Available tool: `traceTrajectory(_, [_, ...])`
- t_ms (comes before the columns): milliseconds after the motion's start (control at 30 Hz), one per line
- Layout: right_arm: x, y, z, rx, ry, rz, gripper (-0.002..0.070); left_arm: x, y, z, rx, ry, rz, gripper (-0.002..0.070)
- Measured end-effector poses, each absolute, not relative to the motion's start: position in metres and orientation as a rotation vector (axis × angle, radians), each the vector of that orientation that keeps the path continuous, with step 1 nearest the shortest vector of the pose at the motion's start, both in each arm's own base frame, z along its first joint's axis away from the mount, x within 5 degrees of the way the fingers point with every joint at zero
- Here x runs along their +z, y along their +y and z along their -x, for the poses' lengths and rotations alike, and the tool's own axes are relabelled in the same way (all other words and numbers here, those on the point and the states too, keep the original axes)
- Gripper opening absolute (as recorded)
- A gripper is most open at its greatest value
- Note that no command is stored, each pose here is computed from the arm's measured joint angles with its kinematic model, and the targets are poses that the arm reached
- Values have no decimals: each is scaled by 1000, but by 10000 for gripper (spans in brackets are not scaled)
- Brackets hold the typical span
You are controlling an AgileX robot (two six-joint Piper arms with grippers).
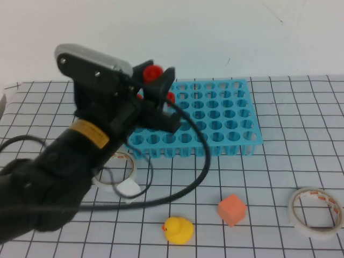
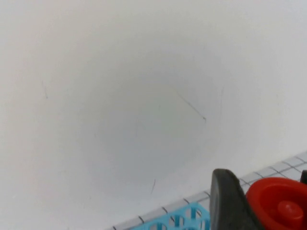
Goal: Place the test tubes
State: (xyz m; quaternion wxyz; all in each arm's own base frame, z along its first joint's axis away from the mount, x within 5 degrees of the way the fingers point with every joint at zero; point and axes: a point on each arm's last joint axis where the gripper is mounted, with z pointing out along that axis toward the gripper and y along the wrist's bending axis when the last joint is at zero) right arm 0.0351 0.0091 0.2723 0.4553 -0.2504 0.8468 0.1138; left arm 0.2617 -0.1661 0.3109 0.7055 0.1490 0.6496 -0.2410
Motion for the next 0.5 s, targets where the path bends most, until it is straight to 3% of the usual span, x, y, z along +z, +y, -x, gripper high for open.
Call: traceTrajectory(500, [272, 9, -35, 281, 2089, 618, -1, 282, -217, -344, -568, 1414, -262, 248])
